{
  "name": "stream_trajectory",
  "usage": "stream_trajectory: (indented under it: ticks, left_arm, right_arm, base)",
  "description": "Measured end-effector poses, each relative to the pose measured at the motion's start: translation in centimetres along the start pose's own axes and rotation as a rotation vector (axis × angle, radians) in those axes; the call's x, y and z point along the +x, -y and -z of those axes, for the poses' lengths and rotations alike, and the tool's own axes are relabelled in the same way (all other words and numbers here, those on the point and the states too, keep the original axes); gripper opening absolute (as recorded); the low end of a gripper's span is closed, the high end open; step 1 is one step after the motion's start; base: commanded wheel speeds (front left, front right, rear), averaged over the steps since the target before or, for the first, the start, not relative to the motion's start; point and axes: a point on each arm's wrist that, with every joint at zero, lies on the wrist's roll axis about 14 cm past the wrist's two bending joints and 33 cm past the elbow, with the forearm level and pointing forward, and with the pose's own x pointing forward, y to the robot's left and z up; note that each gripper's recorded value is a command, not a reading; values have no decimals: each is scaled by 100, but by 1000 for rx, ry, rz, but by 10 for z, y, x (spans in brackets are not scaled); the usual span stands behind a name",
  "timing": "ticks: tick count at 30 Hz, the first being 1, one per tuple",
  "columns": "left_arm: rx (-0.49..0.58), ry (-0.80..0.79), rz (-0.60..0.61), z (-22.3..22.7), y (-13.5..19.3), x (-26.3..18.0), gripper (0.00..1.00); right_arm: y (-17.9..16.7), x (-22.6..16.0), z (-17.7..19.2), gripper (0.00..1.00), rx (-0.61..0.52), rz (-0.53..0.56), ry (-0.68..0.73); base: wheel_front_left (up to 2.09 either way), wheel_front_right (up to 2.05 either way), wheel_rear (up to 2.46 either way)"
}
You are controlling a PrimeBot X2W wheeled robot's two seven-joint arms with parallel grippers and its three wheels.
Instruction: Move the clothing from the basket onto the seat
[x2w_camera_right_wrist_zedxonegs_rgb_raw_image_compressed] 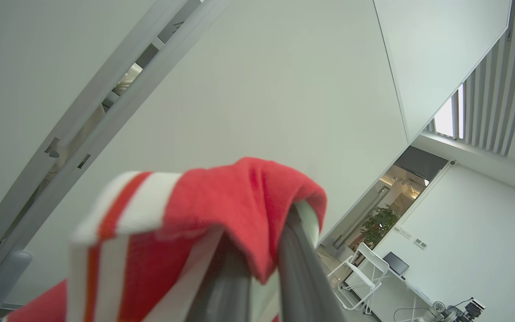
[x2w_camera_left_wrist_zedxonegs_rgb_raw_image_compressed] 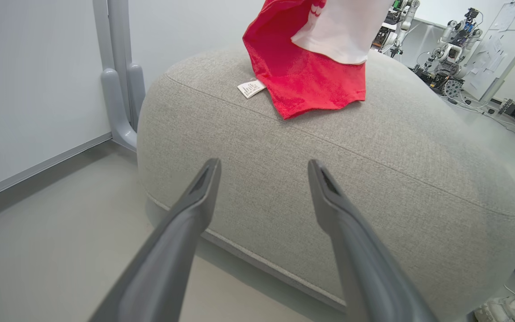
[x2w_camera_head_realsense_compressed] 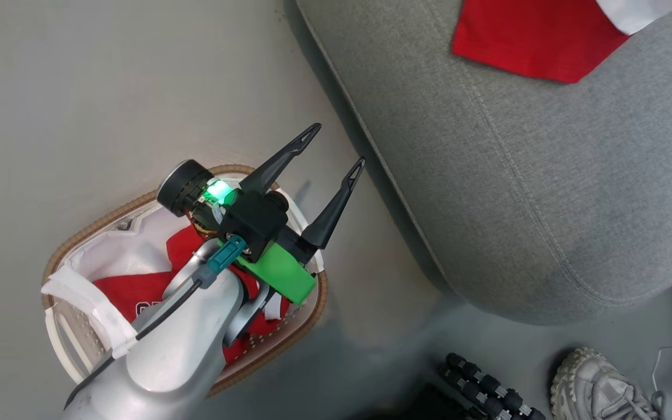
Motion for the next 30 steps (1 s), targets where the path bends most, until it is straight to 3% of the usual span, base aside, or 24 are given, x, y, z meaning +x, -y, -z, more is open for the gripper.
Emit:
stream_trajectory:
  ticks: [3,7,15,21,22,23,30]
  left_arm:
    - [-14,-9,-21,7,-7,-4,100]
    - [-32,-26,-51,18,-18,-11,100]
    - [-44,-44,-99,29,-35,-20,100]
    - [-44,-46,-118,30,-42,-22,100]
    - [-42,-46,-119,29,-42,-22,100]
    - [-40,-49,-117,29,-41,-22,100]
    - [-25,-45,-143,19,-42,-25,100]
  right_arm:
    - [-11,1,18,0,3,-5,-36]
    - [-54,-10,52,0,57,-64,-118]
    - [-125,-67,118,0,151,-161,-327]
    - [-149,-107,138,4,233,-166,-435]
    - [-151,-114,140,76,240,-167,-449]
    - [-151,-120,140,100,249,-162,-460]
    - [-148,-159,138,100,319,-130,-524]
  base:
    - [0,0,0]
    - [0,0,0]
    - [0,0,0]
    - [0,0,0]
    - [0,0,0]
    - [0,0,0]
    - [0,0,0]
